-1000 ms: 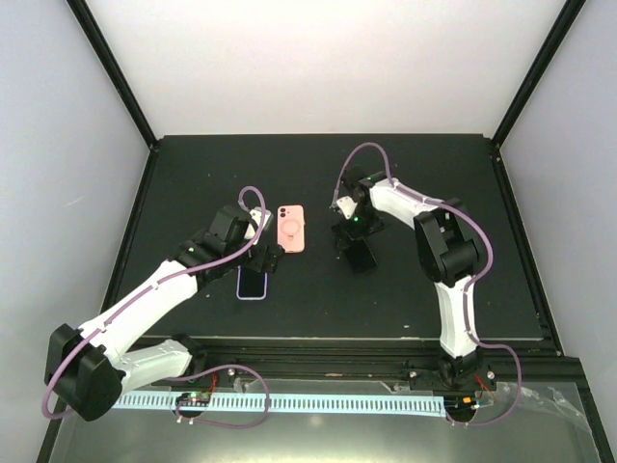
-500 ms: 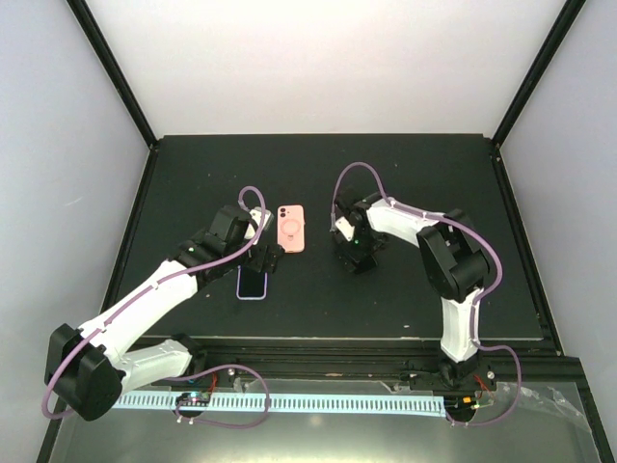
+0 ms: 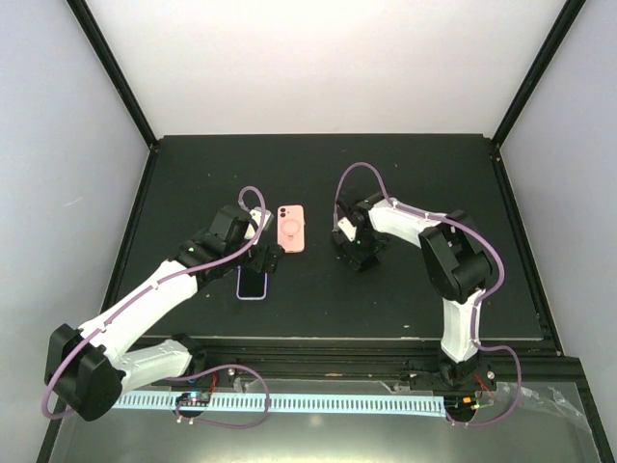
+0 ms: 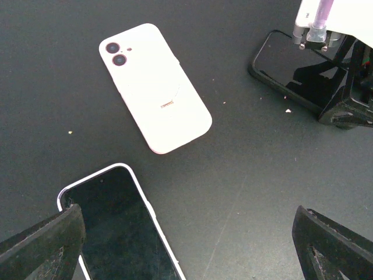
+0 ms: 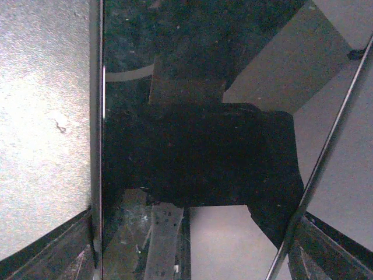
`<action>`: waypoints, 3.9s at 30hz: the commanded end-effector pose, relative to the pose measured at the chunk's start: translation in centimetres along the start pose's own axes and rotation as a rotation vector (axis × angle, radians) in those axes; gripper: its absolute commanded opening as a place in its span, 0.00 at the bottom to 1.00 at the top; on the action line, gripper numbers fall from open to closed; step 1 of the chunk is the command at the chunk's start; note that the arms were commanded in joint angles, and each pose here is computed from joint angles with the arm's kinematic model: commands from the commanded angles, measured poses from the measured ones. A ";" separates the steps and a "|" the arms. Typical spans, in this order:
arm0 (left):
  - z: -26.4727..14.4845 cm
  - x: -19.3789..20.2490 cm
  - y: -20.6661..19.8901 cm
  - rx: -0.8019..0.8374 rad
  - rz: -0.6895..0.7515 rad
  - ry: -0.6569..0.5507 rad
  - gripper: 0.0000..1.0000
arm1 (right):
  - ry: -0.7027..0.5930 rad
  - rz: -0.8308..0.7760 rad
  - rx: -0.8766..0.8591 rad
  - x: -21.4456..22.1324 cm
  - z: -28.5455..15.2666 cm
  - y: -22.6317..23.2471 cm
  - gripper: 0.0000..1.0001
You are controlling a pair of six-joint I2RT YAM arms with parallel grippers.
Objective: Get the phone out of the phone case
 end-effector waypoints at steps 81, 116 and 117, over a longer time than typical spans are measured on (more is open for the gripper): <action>2.2 -0.5 -7.4 0.317 -0.281 0.140 0.93 | -0.021 -0.108 -0.094 6.0 -3.2 0.8 0.96; 3.6 1.5 -7.3 0.344 -0.331 0.191 0.93 | 0.184 -0.130 -0.140 8.6 3.2 3.2 0.57; 3.5 1.6 -7.3 0.351 -0.337 0.195 0.93 | 0.183 -0.131 -0.143 8.7 3.1 3.2 0.50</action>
Point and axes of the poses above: each gripper's point midway between its finger pads, its own z axis out along the fingers, its own y axis along the line the jaws close on, x = y × z, the point moved 3 cm from there along -z, back along the fingers, and after that the axes turned 11 degrees about -z, right-handed, at the moved point
